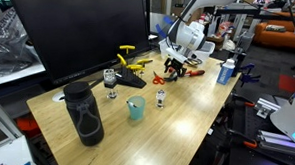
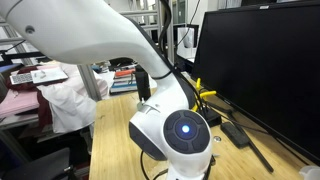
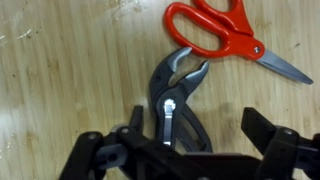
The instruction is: Move the pliers to the left
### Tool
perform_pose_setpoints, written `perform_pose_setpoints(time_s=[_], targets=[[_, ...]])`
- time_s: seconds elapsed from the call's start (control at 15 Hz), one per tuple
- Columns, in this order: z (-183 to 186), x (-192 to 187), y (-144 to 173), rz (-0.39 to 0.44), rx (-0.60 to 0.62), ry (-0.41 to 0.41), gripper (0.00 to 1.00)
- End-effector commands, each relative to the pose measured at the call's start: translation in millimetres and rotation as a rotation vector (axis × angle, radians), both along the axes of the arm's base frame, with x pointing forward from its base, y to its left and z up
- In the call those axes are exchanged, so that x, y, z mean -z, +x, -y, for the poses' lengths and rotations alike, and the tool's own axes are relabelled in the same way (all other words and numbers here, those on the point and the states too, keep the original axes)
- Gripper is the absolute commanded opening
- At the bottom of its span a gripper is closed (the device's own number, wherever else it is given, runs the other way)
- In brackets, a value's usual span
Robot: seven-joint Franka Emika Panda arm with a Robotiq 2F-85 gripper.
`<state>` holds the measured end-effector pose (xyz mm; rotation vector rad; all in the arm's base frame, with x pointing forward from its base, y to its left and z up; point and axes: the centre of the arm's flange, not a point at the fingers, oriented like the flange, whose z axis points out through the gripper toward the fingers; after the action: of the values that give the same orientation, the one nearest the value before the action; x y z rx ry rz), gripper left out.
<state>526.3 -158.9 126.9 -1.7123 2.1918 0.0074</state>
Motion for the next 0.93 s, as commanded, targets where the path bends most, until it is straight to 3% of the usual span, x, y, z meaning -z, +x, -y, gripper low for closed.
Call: perform_pose_setpoints(time_s=[0.0, 0.4, 0.47, 0.53, 0.87], targets=[[0, 10, 2, -0.098, -0.022, 0.012, 1.0], [-11, 16, 17, -0.236, -0.132, 0.035, 0.97], [-10, 18, 20, -0.238, -0.133, 0.016, 0.92], [-10, 19, 22, -0.239, -0.136, 0.003, 0.78], [-8, 21, 30, -0.202, -0.143, -0.024, 0.45]])
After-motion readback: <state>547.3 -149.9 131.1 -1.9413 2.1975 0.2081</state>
